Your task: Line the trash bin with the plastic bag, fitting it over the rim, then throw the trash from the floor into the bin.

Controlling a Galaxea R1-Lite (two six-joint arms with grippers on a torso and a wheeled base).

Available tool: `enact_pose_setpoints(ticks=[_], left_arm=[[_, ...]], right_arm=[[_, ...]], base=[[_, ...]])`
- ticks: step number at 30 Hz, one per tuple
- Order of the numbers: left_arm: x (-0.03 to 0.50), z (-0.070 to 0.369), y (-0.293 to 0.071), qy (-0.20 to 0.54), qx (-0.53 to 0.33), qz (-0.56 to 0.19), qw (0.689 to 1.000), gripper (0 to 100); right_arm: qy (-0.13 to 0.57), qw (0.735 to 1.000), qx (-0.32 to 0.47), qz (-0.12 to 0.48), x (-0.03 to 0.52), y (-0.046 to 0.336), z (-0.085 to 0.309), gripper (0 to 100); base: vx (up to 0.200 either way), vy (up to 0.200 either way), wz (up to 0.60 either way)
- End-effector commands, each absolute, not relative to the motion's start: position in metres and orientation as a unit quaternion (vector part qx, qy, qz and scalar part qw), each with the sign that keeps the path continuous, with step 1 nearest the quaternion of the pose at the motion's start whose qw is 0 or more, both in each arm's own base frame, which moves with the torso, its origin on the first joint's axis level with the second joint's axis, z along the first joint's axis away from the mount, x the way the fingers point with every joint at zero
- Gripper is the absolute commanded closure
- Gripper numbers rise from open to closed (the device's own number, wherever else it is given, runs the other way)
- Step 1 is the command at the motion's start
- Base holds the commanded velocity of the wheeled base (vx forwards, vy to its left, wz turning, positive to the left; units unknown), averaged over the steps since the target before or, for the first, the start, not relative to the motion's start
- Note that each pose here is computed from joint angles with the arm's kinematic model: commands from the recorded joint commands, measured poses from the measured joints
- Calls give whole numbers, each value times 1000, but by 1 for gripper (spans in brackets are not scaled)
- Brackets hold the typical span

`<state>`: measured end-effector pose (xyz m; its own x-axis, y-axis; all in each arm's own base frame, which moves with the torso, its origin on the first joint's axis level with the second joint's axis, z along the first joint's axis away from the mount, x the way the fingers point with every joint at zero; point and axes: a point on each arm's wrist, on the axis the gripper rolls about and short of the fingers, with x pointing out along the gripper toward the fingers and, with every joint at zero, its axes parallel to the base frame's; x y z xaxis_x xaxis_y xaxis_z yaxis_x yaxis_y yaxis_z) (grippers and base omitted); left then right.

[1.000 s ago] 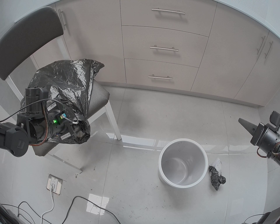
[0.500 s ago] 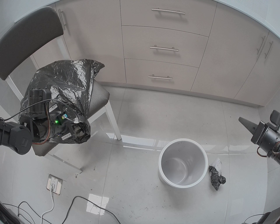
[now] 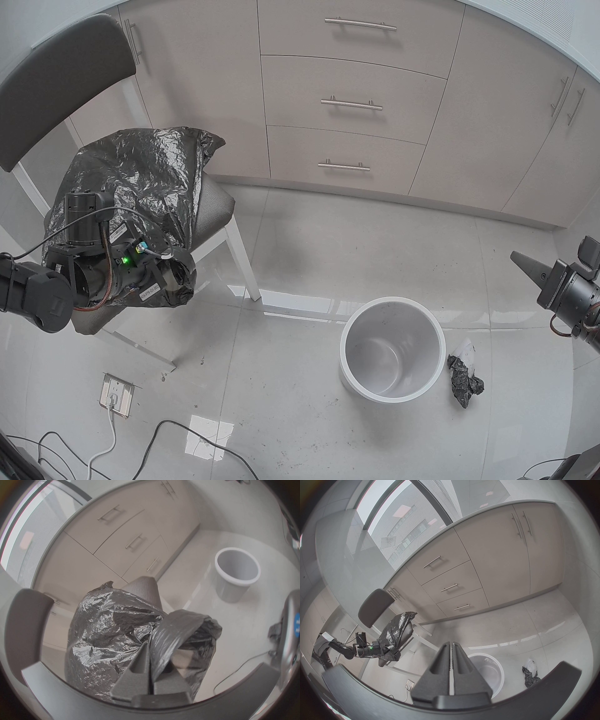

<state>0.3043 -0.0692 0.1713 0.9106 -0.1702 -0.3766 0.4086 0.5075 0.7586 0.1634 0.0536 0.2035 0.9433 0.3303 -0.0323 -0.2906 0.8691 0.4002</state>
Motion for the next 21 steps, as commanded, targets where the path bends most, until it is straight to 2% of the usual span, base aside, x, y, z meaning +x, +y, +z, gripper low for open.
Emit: enact_pose_setpoints(ticks=[1,4,8,9,10,11,12,16,21], left_arm=[[299,176,-83,105,430,-194,875,100],[294,183,-95,86,391,-211,892,100],[282,198,-126,54,274,-241,930,100],[273,211,-142,33,189,-253,948,100],[271,215,-147,26,161,-256,953,100],[262,235,-165,0,58,-257,965,100],[257,250,-176,-13,-6,-241,970,100],[252,281,-198,-45,-122,-160,979,100],[239,284,-216,-36,-170,-183,968,100]], right_arm=[[49,965,199,161,163,54,204,100],[48,965,199,161,163,53,204,100],[47,965,198,163,161,53,204,100],[47,965,196,165,161,53,204,100],[48,966,195,165,161,53,204,100],[48,966,194,165,161,53,204,100],[48,966,194,164,161,53,204,100],[43,966,193,164,159,53,205,100],[50,965,189,173,155,56,203,100]], base=[[0,0,0],[0,0,0],[0,0,0],[0,0,0],[0,0,0],[0,0,0],[0,0,0],[0,0,0],[0,0,0]])
